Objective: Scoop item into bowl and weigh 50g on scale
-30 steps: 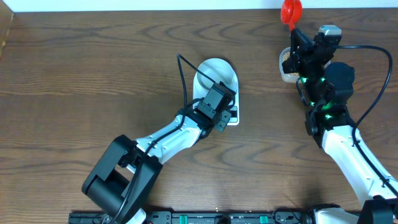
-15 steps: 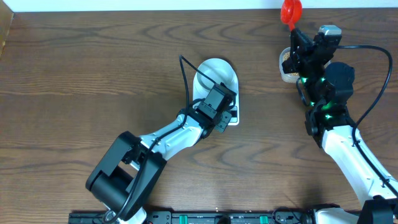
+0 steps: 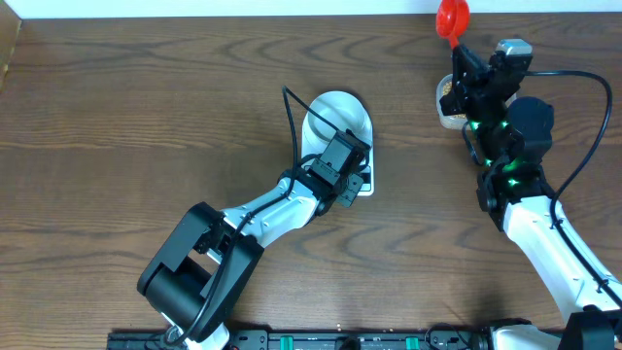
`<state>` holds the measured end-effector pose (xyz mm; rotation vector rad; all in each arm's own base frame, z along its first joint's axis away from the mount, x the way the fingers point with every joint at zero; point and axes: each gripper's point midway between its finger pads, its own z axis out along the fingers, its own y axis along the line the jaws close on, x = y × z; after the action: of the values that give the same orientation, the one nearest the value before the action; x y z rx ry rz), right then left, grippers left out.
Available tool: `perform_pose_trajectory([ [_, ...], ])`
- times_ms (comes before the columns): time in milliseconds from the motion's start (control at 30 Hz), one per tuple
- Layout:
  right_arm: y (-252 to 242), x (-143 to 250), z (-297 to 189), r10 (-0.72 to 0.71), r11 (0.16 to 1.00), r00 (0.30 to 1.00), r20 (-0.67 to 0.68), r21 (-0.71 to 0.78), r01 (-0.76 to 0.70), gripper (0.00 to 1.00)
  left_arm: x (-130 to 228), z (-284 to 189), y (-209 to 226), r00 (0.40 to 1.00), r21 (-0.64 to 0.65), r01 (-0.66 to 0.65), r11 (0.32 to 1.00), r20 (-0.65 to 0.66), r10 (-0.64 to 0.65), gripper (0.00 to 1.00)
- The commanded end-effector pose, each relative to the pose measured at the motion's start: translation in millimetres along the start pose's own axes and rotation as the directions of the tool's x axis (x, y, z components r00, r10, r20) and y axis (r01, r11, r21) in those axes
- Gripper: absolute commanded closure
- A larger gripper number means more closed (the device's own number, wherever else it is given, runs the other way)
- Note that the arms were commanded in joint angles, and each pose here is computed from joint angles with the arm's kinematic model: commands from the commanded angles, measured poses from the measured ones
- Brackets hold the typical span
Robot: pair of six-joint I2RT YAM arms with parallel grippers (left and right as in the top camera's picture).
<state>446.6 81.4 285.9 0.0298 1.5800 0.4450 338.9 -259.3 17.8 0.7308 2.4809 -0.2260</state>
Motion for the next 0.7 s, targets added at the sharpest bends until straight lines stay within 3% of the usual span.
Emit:
perform_pose_trajectory([
  [0,3,-13,2,0.002,1.0,1.0,0.027,-0.011,-0.002,0.99,-11,-8,2,1.0,-0.007,-0.024,1.0,0.009,0.024,0.93],
  [167,3,-13,2,0.002,1.0,1.0,0.027,-0.011,-0.002,0.99,-51,-47,1,0.992,-0.002,-0.023,1.0,0.126,0.023,0.93],
  [667,3,-13,2,0.002,1.0,1.0,0.026,-0.01,-0.002,0.99,-14,-13,0,1.0,0.006,-0.029,1.0,-0.012,0.029,0.93],
])
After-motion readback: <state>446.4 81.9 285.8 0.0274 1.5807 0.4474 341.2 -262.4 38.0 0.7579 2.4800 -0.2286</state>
